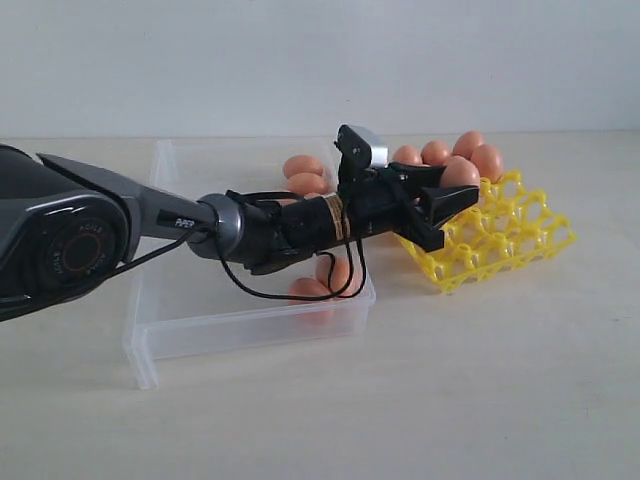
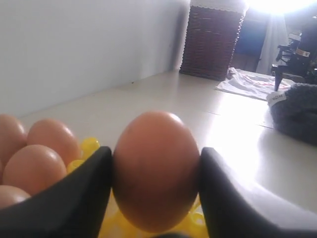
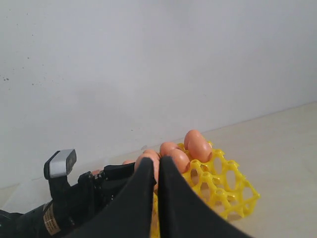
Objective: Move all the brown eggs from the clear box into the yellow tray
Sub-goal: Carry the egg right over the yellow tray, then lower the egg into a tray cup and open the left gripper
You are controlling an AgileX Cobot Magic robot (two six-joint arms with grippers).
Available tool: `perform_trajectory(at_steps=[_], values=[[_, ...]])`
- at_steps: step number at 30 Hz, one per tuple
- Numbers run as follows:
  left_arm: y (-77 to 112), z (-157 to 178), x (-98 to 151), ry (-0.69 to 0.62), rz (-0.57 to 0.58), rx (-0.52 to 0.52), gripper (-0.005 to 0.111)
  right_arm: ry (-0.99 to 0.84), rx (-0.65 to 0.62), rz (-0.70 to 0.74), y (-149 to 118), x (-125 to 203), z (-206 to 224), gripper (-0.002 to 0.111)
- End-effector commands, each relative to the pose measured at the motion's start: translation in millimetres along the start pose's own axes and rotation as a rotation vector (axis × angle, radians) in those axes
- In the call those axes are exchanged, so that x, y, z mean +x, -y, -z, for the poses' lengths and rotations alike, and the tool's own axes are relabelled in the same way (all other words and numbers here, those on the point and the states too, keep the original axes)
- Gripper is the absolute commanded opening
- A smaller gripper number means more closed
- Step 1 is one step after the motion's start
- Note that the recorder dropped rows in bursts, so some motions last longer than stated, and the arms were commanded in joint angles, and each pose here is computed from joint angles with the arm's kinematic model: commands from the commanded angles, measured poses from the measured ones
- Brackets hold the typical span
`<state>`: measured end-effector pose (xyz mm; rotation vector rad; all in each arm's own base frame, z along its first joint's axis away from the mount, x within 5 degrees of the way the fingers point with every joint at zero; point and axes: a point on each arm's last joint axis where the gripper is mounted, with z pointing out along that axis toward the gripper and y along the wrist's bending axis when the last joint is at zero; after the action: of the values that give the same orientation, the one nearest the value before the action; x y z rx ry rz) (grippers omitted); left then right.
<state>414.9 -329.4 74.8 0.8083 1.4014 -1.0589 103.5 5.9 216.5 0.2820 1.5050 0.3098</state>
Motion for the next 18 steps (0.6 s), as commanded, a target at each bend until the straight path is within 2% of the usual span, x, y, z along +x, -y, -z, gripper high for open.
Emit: perform_trajectory(at_steps=[1,3,6,11,14,15,18], values=[[7.4,-10.6,6.8,-0.039,-0.026,-0.093,0.004,-0.003,0.002,0.007,0.5,1.1,0.1,0.000],[9.4,-13.5,6.6,-0.083,-0.071,-0.128,0.004,-0.003,0.002,0.007,0.5,1.1,0.1,0.000],[11.6,-16.9,3.6,-0.157,-0.080,-0.171,0.004,-0.003,0.002,0.007,0.5,1.1,0.1,0.000],[13.6,-20.0,-8.2,-0.112,0.074,-0.209,0.004,-0.003,0.002,0.007,0.5,1.1,0.1,0.000],[16.7,-22.6,-5.7,-0.132,0.034,-0.234,0.004,-0.003,0.002,0.007,0.5,1.1,0.1,0.000],[18.1,-23.4,-4.4,-0.141,0.053,-0.240,0.004,-0.003,0.002,0.007,0.5,1.1,0.1,0.000],[18.8,-25.1,-3.4,-0.142,0.185,-0.270,0.004,-0.003,0.002,0.007,0.5,1.1,0.1,0.000]])
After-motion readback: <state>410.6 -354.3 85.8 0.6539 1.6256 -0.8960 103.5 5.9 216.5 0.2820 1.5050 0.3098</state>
